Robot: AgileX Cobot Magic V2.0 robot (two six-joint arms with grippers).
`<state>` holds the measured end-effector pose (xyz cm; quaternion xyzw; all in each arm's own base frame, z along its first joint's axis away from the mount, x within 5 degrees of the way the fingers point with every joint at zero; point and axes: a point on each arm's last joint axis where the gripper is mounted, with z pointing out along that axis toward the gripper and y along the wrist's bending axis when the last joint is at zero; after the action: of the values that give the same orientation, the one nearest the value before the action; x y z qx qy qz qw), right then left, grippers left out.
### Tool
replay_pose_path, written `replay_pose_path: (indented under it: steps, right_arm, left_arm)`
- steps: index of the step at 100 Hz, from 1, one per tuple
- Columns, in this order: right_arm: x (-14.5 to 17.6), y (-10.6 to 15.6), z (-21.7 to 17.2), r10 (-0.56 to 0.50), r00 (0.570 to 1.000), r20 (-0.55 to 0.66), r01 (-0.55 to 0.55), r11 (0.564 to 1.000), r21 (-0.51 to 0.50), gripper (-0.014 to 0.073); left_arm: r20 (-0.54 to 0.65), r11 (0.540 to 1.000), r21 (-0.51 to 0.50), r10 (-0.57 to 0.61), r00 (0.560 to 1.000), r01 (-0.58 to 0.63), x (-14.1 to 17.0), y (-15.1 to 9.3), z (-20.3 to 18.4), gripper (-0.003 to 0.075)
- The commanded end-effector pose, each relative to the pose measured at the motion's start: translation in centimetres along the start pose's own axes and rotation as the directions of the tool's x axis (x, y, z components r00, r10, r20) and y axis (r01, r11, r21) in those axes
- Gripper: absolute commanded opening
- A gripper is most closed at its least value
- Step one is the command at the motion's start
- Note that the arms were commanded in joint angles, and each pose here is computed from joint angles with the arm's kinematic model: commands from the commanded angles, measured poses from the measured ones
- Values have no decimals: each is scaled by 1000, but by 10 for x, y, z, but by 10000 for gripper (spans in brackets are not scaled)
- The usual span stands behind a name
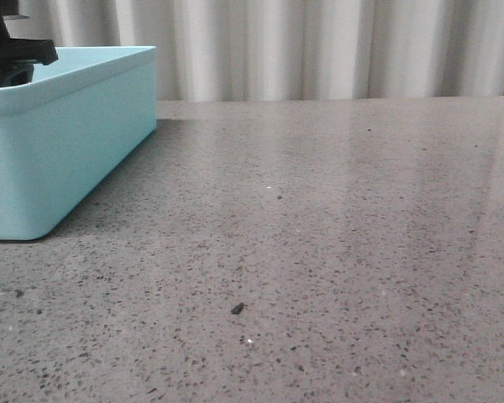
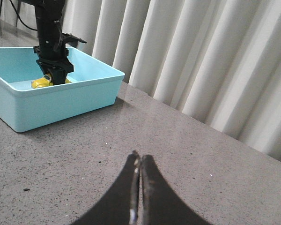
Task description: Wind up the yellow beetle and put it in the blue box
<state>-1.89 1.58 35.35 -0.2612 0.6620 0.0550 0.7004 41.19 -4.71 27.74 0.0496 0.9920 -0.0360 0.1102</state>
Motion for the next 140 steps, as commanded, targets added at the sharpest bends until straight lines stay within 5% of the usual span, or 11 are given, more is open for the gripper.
replay_pose_path:
  steps: [1,14,22,39,52,66,81,114,128,140]
  right_arm:
    - [-12,-5,0,2,997,77,-4,999,35,-43]
    - [-12,-5,0,2,997,77,-4,999,35,-43]
    - [-12,-5,0,2,997,77,-4,999,35,-43]
    - [-12,-5,0,2,997,77,-4,999,35,-43]
    - [-11,-4,0,2,998,67,-4,1000,29,-43]
    - [-10,-4,0,2,999,52,-3,1000,20,-43]
    - [-7,-2,1,3,1000,25,-3,1000,3,-43]
    - [-8,-2,1,15,999,36,-15,1000,-3,-43]
    - [-9,-1,0,25,999,40,-24,1000,-10,-43]
    - [-9,-1,0,25,999,40,-24,1000,-10,-43]
  left_arm:
    - [71,1000,1,0,997,0,-1,-1,-26,204]
    - [70,1000,1,0,998,0,-1,-1,-26,422]
    - [67,1000,1,0,998,0,-1,-1,-27,488]
    - [99,1000,3,1,995,-2,-2,-2,-38,498]
    - [233,998,61,-12,972,-2,-8,-9,-73,493]
    - [476,991,132,-32,879,-36,-6,-23,-135,465]
    - [707,979,167,-37,707,-116,17,-46,-205,347]
    - [875,906,17,192,445,-423,130,-99,-303,178]
    - [876,871,-41,267,402,-489,180,-99,-301,165]
    - [871,855,-15,266,413,-519,213,-93,-270,165]
